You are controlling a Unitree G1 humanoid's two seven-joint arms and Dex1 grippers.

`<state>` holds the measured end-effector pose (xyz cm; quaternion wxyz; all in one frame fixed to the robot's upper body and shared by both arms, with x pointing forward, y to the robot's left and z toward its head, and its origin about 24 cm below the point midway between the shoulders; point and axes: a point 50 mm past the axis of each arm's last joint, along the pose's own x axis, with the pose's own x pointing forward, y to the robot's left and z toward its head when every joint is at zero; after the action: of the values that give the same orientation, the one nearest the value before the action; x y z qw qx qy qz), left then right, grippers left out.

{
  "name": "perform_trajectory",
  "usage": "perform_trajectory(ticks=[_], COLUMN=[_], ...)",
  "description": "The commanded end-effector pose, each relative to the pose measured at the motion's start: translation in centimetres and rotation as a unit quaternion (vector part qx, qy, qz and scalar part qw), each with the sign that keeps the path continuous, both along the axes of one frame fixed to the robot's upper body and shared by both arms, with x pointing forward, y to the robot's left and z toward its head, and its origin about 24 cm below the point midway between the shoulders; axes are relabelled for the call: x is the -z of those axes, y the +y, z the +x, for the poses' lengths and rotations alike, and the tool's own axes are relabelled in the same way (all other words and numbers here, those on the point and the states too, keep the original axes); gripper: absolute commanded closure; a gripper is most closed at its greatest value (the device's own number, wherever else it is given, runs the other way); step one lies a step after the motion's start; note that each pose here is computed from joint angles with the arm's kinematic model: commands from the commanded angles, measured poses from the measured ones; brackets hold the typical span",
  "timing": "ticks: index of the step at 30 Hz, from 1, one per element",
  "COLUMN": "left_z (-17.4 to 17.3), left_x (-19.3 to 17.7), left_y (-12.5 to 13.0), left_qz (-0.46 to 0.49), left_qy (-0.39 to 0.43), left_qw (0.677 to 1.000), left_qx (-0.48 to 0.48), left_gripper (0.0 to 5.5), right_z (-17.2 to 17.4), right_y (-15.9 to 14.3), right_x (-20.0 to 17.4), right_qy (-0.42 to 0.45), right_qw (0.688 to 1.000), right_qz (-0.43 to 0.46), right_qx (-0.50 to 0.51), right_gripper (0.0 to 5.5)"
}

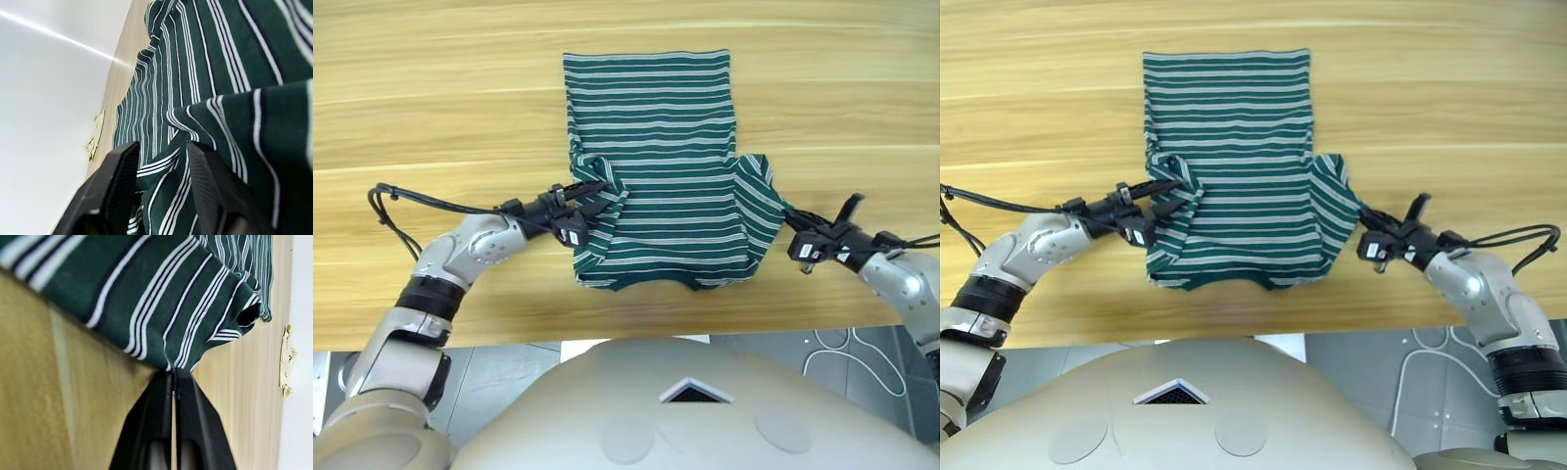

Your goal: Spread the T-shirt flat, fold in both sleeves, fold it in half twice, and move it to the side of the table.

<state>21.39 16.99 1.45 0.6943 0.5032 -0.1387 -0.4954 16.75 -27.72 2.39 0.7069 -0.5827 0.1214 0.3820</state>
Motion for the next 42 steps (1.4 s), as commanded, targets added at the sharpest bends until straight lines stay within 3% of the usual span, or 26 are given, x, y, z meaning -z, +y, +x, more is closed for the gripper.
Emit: perform_trajectory(ticks=[1,20,42], left_z=[0.0,0.8,0.6], left_x=[-0.2,-1.4,-1.1], left_y=[-0.1,-0.3,-0.6], left_qz=[-0.005,-0.054,-0.057], left_qy=[0.001,-0.012,-0.008], left_qw=[1.000,0.998,0.998], left_qx=[0.003,-0.012,-0.010], left_gripper=[3.66,3.66,3.66], right_z=[-1.2,0.8,2.1], right_y=[0.2,1.8,8.6], right_x=[1.5,-3.3,-3.4], right_qy=[0.049,-0.088,-0.077], right_qw=[0.999,0.995,0.981], right_qz=[-0.008,0.050,0.108], right_qx=[-0.004,-0.019,-0.144], right_gripper=[5.47,5.47,5.47])
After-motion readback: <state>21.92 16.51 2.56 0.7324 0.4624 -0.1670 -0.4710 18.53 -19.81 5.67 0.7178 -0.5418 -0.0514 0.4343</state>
